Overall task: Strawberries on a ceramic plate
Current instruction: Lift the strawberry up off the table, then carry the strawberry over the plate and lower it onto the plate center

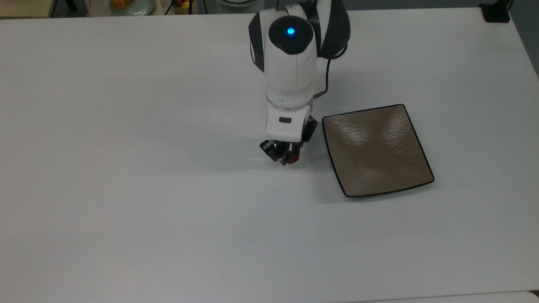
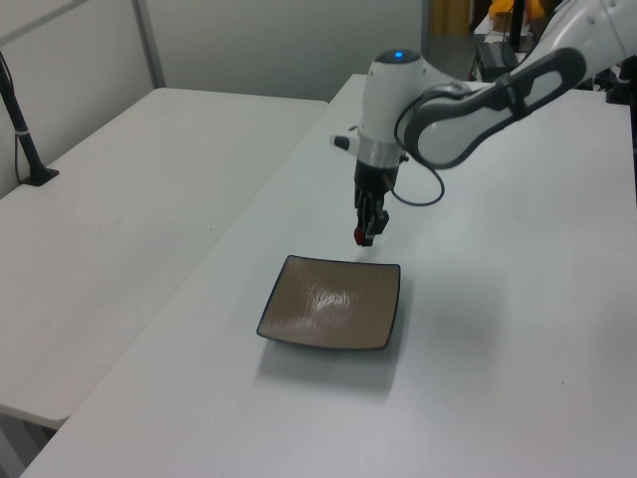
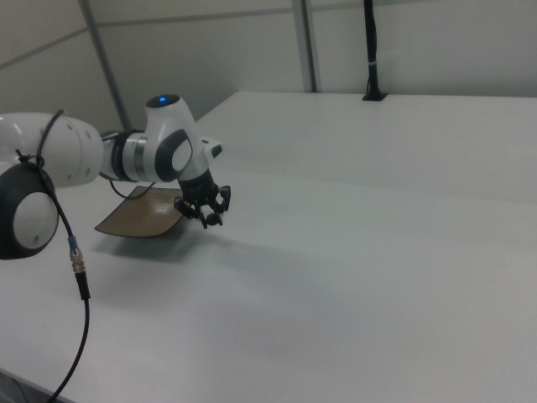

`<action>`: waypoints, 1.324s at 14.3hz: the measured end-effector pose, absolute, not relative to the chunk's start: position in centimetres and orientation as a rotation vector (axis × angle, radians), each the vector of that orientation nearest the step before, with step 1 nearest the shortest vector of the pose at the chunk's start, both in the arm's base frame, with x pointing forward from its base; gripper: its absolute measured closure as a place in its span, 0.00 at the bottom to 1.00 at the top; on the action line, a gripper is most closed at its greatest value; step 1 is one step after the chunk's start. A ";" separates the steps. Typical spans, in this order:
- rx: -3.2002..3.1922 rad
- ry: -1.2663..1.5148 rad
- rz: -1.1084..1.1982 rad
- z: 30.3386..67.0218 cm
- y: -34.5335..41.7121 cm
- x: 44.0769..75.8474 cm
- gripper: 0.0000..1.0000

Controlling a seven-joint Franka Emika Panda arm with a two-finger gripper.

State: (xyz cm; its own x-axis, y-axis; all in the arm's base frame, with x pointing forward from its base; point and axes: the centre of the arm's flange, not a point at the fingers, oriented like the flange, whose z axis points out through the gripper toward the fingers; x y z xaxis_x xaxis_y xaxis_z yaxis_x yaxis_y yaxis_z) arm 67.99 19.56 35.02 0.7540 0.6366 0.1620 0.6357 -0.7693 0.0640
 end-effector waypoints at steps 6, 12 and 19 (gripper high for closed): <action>2.992 0.926 0.175 46.4 15.8 65.0 0.64; 3.040 0.783 0.091 56.5 12.8 60.3 0.64; 3.103 0.563 0.050 57.3 14.6 59.6 0.64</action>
State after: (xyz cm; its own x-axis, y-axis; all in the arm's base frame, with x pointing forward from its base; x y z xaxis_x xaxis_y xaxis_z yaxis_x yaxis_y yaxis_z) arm 59.58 14.64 57.28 0.9358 0.3508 0.0333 0.3512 -0.9363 -0.0064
